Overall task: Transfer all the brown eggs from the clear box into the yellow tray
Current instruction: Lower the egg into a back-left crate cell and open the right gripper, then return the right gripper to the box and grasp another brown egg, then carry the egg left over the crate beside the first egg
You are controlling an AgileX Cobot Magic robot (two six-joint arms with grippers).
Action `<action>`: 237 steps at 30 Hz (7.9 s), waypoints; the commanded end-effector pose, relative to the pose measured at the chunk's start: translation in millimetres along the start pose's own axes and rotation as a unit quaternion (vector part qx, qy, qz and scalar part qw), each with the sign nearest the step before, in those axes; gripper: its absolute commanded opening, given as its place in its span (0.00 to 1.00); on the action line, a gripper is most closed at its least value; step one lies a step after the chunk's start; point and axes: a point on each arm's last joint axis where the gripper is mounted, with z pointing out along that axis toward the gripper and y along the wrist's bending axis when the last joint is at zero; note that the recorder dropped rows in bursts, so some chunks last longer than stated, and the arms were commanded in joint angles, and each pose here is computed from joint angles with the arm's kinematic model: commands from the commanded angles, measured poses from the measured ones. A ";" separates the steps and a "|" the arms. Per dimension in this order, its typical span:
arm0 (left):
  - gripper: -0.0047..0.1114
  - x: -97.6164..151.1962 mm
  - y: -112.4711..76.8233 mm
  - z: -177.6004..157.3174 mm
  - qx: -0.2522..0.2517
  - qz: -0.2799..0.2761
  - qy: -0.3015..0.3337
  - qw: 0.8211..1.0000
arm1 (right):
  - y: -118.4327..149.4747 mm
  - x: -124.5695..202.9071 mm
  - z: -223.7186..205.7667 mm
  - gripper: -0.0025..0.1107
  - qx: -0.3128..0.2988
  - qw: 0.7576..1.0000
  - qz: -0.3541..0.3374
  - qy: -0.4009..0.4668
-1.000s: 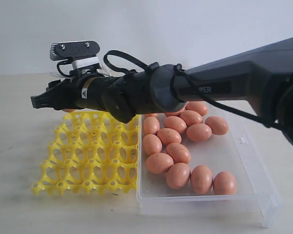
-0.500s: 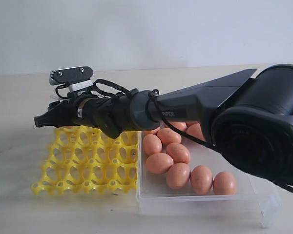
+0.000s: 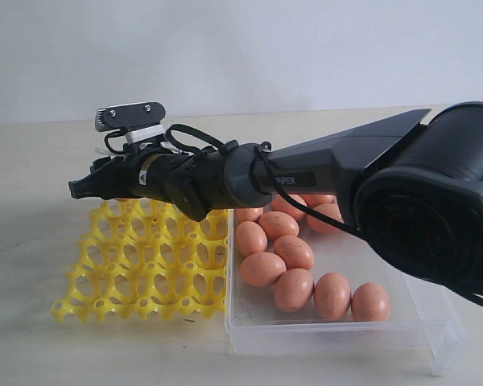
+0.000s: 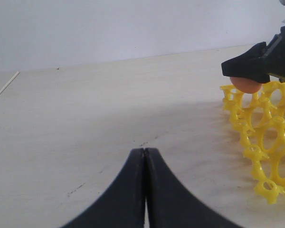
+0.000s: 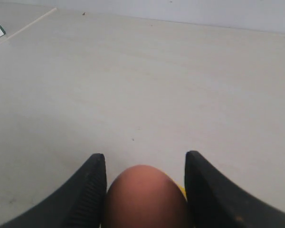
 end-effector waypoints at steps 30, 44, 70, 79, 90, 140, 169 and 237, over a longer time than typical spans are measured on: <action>0.04 -2.4 0.1 -0.8 0.000 -0.004 -0.010 1.000 | 9.1 2.5 3.0 0.10 -0.013 1.000 -0.004 -0.012; 0.04 -2.4 0.1 -0.8 0.000 -0.004 -0.010 1.000 | 8.7 3.1 2.1 0.52 -0.008 1.000 -0.008 0.001; 0.04 -2.4 0.1 -0.8 0.000 -0.004 -0.010 1.000 | 31.5 -100.8 -205.7 0.02 0.059 0.956 -0.117 0.262; 0.04 -2.4 0.1 -0.8 0.000 -0.004 -0.010 1.000 | -46.1 -79.1 -254.6 0.17 0.137 0.945 -0.056 0.290; 0.04 -2.4 0.1 -0.8 0.000 -0.004 -0.010 1.000 | -106.5 -34.6 -212.4 0.58 0.157 0.903 -0.065 0.395; 0.04 -2.4 0.1 -0.8 0.000 -0.004 -0.010 1.000 | -200.0 -2.8 -160.7 0.50 0.221 0.874 -0.047 0.430; 0.04 -2.4 0.1 -0.8 0.000 -0.004 -0.010 1.000 | -196.1 9.4 -151.8 0.02 0.202 0.877 -0.010 0.435; 0.04 -2.4 0.1 -0.8 0.000 -0.004 -0.010 1.000 | -11.9 4.5 -40.9 0.02 0.045 0.996 -0.048 -0.068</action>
